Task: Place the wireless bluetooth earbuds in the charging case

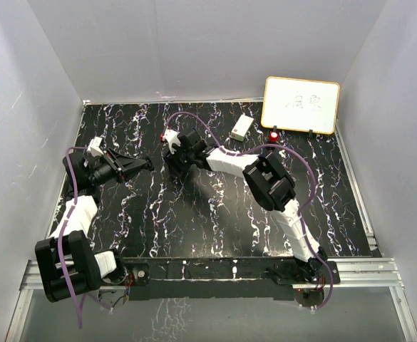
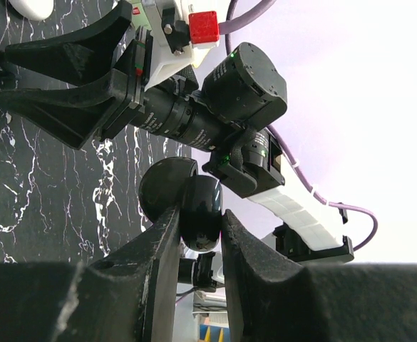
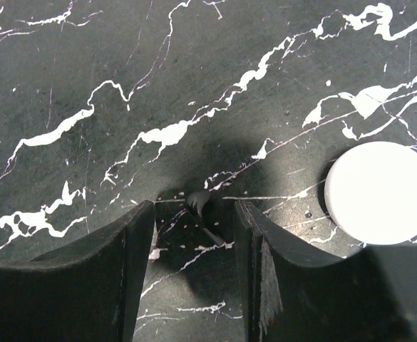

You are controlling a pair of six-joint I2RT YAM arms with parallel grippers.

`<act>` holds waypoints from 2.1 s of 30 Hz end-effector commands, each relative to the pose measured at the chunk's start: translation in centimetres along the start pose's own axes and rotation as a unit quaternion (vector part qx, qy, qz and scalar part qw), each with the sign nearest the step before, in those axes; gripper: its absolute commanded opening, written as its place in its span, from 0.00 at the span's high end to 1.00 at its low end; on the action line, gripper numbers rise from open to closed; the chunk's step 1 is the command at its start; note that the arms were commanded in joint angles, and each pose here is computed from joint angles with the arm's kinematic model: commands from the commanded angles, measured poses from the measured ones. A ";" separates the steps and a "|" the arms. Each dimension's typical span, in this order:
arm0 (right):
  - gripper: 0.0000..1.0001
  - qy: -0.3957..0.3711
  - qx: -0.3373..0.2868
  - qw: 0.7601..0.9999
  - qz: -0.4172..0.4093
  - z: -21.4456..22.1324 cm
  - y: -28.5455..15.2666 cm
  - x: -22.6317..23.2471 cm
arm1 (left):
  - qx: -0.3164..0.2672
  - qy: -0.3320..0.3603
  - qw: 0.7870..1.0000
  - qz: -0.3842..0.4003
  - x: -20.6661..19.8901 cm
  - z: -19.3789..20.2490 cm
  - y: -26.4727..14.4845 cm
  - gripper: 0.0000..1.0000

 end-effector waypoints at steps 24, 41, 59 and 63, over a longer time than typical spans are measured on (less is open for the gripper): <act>0.73 -0.029 0.013 0.998 0.054 0.2 1.0 -0.1 | -0.002 0.008 1.000 0.024 -1.8 -0.7 -1.3 1.00; 0.88 0.034 -0.098 0.995 0.001 -2.8 -3.1 -0.7 | -0.003 0.004 1.000 0.020 -1.3 -0.8 -1.4 1.00; 0.94 0.042 -0.376 0.925 -0.032 -6.1 -18.8 0.6 | 0.045 0.002 0.998 0.045 -1.8 0.1 1.0 1.00; 0.95 0.030 -0.401 0.915 -0.020 -6.2 -21.6 1.1 | 0.077 0.007 0.995 0.056 -2.2 0.9 3.0 1.00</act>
Point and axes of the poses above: each gripper's point midway between its finger pads, its own y axis out along the fingers, its own x axis along the line the jaws close on, z = x × y, the point moved 10 cm from there along -y, back along the fingers, and after that the axes turned 2 degrees about y, right-handed, at the moved point
